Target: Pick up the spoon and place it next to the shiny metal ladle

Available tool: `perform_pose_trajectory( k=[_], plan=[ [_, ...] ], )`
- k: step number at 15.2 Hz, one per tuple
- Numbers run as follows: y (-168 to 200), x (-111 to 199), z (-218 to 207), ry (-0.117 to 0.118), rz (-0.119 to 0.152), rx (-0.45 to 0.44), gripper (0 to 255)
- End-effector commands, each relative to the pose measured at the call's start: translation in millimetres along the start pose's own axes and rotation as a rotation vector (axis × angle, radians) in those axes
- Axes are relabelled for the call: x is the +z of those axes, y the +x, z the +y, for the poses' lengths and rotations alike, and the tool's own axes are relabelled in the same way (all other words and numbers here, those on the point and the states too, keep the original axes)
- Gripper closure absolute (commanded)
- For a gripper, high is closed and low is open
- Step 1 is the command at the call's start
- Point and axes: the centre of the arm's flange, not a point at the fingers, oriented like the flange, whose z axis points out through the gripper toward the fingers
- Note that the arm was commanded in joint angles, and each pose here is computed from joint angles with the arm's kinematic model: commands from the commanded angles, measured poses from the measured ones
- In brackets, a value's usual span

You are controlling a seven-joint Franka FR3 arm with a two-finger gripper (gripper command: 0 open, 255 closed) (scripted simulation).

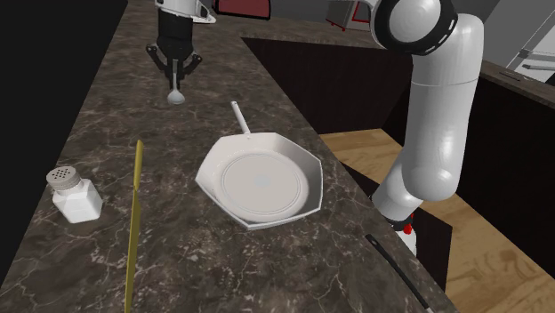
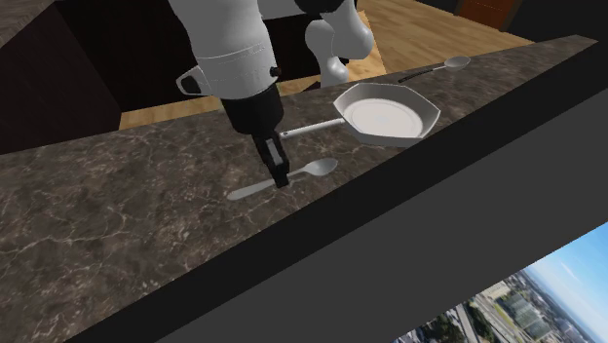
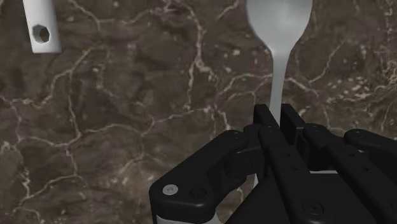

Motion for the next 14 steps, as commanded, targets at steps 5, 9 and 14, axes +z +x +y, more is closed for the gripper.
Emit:
perform_pose_trajectory(
  k=[5, 9, 14],
  plan=[
    [-4.9, -31.1, -4.7, 0.000, 0.000, 0.000, 255],
    [-7.8, -51.5, -7.9, 0.000, 0.000, 0.000, 255],
    [-60.2, -50.2, 32.3, 0.000, 0.000, 0.000, 255]
  ],
)
